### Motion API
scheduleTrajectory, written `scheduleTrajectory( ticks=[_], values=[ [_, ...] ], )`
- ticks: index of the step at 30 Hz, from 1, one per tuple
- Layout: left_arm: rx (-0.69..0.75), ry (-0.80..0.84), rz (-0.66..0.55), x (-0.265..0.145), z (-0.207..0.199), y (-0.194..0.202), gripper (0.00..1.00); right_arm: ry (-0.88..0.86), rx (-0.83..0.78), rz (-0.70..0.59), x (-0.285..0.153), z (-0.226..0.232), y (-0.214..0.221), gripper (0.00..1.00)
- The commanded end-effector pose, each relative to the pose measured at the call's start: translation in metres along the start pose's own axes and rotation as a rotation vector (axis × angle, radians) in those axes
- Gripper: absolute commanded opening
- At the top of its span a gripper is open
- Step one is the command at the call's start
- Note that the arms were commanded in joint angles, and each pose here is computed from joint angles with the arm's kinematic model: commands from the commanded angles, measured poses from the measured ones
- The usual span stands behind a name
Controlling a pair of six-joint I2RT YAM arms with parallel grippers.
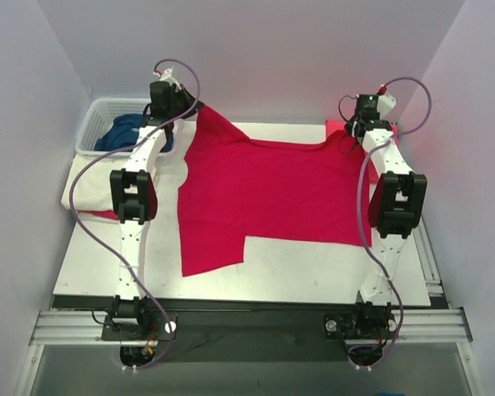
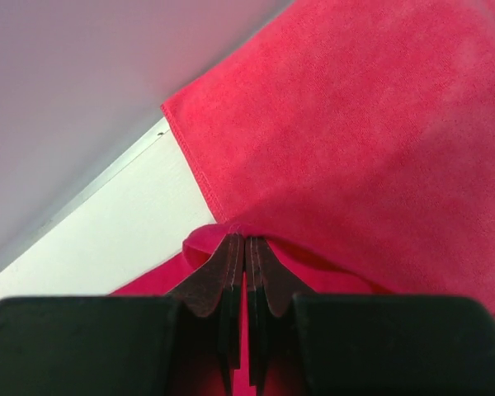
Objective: Fold and stack the t-shirts
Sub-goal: Fold the flattened tshirt in 1/3 of the way
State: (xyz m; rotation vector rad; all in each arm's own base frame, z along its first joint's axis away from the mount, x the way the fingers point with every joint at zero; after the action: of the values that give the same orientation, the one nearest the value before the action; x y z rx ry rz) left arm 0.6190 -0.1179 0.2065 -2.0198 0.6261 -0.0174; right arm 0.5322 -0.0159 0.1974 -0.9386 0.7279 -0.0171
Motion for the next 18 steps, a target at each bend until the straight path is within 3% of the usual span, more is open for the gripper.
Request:
scheduleTrajectory(
  ticks=[1, 18],
  values=[
    [0.008, 0.02, -0.087, -0.009, -0.007, -0.028, 0.0, -0.01, 0.066, -0.007, 0.0, -0.003, -0.02, 0.0],
    [-0.063, 0.083, -0.183, -0.086, -0.021, -0.041, 0.0, 0.038, 0.221, 0.022, -0.001, -0.058, -0.026, 0.0]
  ],
)
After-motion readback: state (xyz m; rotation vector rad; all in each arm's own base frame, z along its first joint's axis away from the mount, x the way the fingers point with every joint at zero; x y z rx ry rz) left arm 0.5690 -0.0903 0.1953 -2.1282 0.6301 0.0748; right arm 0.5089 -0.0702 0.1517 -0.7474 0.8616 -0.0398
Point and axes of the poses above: each gripper's point midway between its finger pads, its own x axis out along the fingers, its own z axis along the line the jaws close on, y = z × x, the point moved 9 cm from there along -x, back along the fingers, and after that the axes turned 6 degrees about x, right-handed, at the moved point
